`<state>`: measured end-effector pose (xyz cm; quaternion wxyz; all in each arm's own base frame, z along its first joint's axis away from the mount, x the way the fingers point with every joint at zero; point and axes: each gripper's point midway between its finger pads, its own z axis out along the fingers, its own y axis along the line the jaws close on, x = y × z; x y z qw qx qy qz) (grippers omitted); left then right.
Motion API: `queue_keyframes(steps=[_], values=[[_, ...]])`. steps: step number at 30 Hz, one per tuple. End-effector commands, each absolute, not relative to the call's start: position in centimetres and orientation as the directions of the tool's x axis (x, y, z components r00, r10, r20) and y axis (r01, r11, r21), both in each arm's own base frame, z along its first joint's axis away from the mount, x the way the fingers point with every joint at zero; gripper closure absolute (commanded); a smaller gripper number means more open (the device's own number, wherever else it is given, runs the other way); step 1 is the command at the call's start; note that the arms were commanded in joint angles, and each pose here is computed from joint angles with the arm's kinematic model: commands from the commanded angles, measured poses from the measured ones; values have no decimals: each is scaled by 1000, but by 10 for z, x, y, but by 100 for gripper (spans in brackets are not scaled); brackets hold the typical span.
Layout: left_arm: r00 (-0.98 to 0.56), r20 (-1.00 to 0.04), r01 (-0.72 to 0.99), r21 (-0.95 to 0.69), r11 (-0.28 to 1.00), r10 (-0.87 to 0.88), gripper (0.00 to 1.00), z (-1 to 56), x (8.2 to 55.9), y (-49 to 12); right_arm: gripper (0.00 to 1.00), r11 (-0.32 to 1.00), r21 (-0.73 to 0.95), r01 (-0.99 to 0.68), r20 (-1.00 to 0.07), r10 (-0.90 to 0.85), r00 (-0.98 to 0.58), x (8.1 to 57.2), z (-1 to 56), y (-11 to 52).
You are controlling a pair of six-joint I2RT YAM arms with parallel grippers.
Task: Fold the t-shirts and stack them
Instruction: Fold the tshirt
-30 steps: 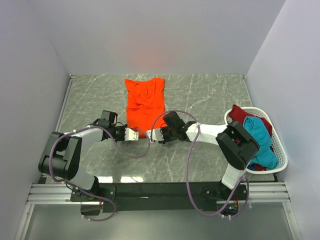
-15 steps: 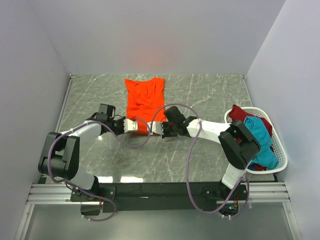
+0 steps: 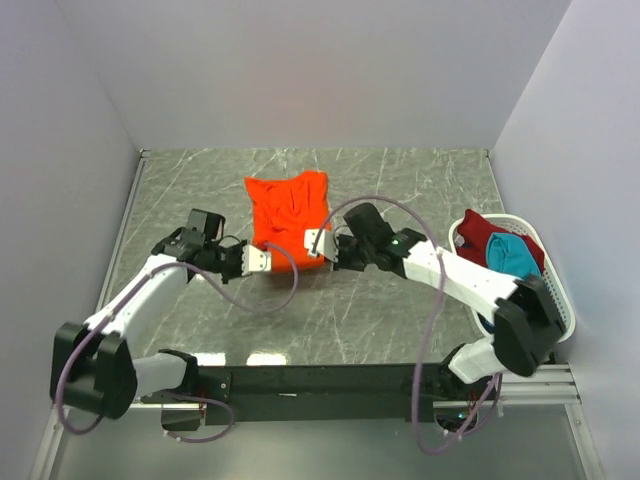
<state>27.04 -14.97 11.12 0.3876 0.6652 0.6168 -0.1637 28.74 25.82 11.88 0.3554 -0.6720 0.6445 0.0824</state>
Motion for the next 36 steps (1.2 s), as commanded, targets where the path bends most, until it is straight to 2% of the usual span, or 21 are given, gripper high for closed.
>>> queue_keyframes(steps=[1,4,6,9,11,13,15,16,18,19,20,21,22,26,32,36], values=[[118,-722,992,114,-52,681,99,119,192,-157,100,54,-281,-958,-595,-793,130,232,130,245],[80,-758,997,60,-53,647,99,141,167,-163,100,11,-230,-973,-619,-773,138,193,142,239],[61,-773,998,54,-30,631,100,155,161,-163,100,9,-222,-975,-633,-762,137,183,152,236],[34,-794,998,60,22,606,100,180,175,-169,100,22,-270,-963,-636,-755,161,196,168,238],[-22,-804,997,24,69,594,100,182,194,-168,100,44,-265,-963,-624,-770,137,216,164,236],[-37,-814,990,48,130,580,100,191,226,-162,100,42,-267,-963,-611,-780,135,240,163,243],[-100,-810,984,4,176,578,99,179,256,-159,100,70,-289,-955,-616,-777,130,266,171,247],[-102,-820,975,30,221,562,99,185,280,-155,100,65,-269,-961,-598,-794,113,278,158,251],[-160,-816,962,-4,272,555,99,172,313,-153,100,99,-292,-951,-610,-785,105,307,167,257],[-186,-822,950,-11,311,539,99,171,331,-152,100,96,-255,-962,-589,-804,75,318,147,260],[-247,-804,943,-70,326,541,99,151,342,-151,100,123,-268,-955,-600,-797,66,337,156,261],[-243,-808,940,-59,337,537,99,155,358,-152,100,132,-254,-958,-598,-800,49,346,150,263],[-282,-806,926,-86,368,521,99,151,370,-153,100,137,-212,-968,-576,-817,11,355,127,264],[-441,-751,868,-216,448,491,99,108,403,-153,100,179,-164,-970,-554,-830,-60,387,101,272],[-645,-615,750,-396,529,454,99,54,388,-150,100,222,-50,-974,-510,-844,-166,379,57,274],[-738,-523,670,-491,556,427,99,32,351,-148,100,263,43,-964,-494,-833,-250,355,43,271]])
